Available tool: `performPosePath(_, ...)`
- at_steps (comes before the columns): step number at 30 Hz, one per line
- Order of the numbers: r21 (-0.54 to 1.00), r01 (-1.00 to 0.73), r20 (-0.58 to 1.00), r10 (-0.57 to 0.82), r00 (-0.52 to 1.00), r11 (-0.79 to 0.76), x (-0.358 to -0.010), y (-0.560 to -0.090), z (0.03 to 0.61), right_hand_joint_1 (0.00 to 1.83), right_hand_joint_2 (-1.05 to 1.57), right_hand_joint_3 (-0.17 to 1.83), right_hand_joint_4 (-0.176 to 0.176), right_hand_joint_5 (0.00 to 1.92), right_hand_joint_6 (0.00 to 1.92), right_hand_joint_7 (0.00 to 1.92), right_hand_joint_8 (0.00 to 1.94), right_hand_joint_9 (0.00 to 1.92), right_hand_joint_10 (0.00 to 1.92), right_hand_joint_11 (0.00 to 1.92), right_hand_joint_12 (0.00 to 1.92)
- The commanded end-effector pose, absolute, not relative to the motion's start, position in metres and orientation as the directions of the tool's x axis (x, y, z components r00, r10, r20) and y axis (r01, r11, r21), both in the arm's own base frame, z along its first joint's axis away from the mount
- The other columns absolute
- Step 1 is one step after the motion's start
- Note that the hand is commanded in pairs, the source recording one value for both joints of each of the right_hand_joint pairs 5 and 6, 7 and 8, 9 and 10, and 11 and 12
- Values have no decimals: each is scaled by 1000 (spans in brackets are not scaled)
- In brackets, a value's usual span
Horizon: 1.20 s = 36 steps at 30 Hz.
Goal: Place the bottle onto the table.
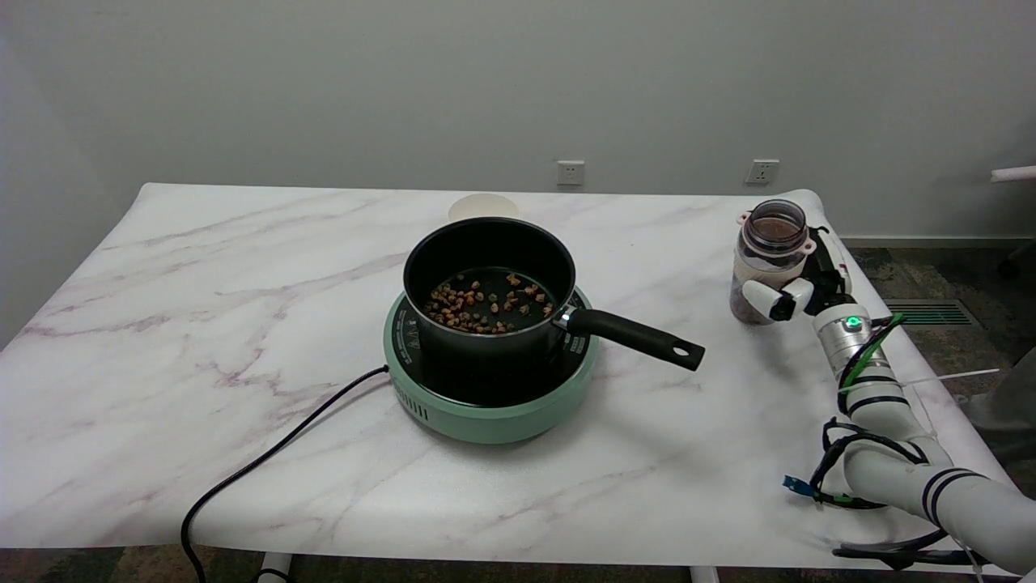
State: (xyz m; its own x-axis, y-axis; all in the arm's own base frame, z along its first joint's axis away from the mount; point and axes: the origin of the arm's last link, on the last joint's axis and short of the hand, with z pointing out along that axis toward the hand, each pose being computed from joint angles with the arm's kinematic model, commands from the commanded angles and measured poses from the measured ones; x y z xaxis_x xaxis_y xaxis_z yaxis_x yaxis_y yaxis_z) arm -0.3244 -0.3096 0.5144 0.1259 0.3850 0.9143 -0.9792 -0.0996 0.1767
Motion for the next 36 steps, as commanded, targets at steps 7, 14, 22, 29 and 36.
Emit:
performPosePath(7,171,-980,912,394,118,-102,-326,-306,516,1354,-745,1798,0,645,645,1014,1014,892,892,568,568)
performPosePath(14,171,-982,905,407,124,-82,-330,-303,521,1345,-765,1775,0,604,604,997,997,879,879,539,539)
performPosePath(22,160,-985,896,428,117,-66,-334,-296,532,1331,-818,1758,0,576,576,982,982,863,863,511,511)
performPosePath(29,155,-987,883,454,120,-41,-339,-288,541,1303,-801,1684,0,528,528,958,958,847,847,488,488)
performPosePath(36,152,-988,877,464,121,-30,-339,-286,547,1293,-797,1610,0,471,471,937,937,821,821,473,473)
